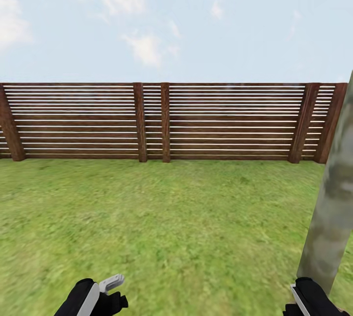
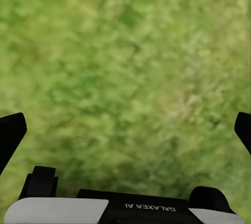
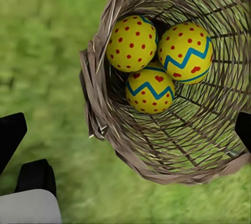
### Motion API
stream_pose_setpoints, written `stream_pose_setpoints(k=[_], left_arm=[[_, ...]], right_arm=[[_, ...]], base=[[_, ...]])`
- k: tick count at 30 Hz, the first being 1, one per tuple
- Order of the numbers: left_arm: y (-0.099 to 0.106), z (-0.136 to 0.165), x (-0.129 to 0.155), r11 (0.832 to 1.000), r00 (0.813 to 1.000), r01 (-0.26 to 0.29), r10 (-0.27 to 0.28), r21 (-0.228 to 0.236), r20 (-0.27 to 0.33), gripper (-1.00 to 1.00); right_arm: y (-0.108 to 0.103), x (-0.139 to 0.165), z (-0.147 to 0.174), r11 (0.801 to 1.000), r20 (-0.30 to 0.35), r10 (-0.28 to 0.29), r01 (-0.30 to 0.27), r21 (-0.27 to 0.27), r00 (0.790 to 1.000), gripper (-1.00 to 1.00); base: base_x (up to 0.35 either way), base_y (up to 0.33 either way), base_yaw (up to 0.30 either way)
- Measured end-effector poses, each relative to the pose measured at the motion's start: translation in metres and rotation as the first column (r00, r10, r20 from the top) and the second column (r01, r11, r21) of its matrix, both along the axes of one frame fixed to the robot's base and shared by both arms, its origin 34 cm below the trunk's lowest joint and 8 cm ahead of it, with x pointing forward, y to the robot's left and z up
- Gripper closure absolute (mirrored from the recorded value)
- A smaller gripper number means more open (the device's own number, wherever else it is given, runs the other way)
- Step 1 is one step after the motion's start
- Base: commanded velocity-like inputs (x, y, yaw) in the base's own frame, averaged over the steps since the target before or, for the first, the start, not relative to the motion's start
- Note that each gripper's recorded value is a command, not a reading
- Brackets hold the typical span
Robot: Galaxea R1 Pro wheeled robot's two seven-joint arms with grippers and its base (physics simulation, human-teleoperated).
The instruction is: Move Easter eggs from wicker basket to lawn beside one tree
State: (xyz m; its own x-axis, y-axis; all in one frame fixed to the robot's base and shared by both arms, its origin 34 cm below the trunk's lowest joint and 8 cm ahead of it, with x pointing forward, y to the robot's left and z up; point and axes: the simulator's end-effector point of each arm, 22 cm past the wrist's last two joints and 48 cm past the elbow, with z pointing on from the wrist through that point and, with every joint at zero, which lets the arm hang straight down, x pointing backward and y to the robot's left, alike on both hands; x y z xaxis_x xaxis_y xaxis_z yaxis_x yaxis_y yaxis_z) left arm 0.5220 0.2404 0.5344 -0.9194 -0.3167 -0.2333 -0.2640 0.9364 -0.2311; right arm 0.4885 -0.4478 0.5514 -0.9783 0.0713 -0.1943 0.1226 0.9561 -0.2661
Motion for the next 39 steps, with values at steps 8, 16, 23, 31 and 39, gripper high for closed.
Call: stream_pose_setpoints(k=[8,16,23,31,39], left_arm=[[0.000,0.000,0.000,1.000,1.000,0.000,0.000,-0.001,0.000,-1.00],[-0.001,0.000,0.000,1.000,1.000,0.001,-0.001,-0.002,0.000,-1.00],[-0.001,0.000,0.000,1.000,1.000,0.000,0.000,-0.002,0.001,-1.00],[0.000,0.000,0.000,1.000,1.000,0.000,0.000,0.000,0.001,-1.00],[-0.001,0.000,0.000,1.000,1.000,0.000,0.000,0.000,0.001,-1.00]], right_arm=[[0.000,0.000,0.000,1.000,0.000,0.000,0.000,0.001,1.000,-1.00],[0.001,0.000,0.000,1.000,0.001,-0.001,0.001,0.005,1.000,-1.00],[0.001,0.000,0.000,1.000,0.001,-0.001,0.001,0.004,1.000,-1.00],[0.003,-0.001,0.003,0.998,0.002,-0.046,0.046,0.052,0.999,-1.00],[0.012,0.008,0.004,0.999,0.020,0.013,-0.013,0.030,1.000,-1.00]], base=[[0.011,0.000,0.000],[0.038,0.000,-0.002],[0.001,0.000,-0.001],[0.000,0.000,0.000],[0.000,0.000,0.000]])
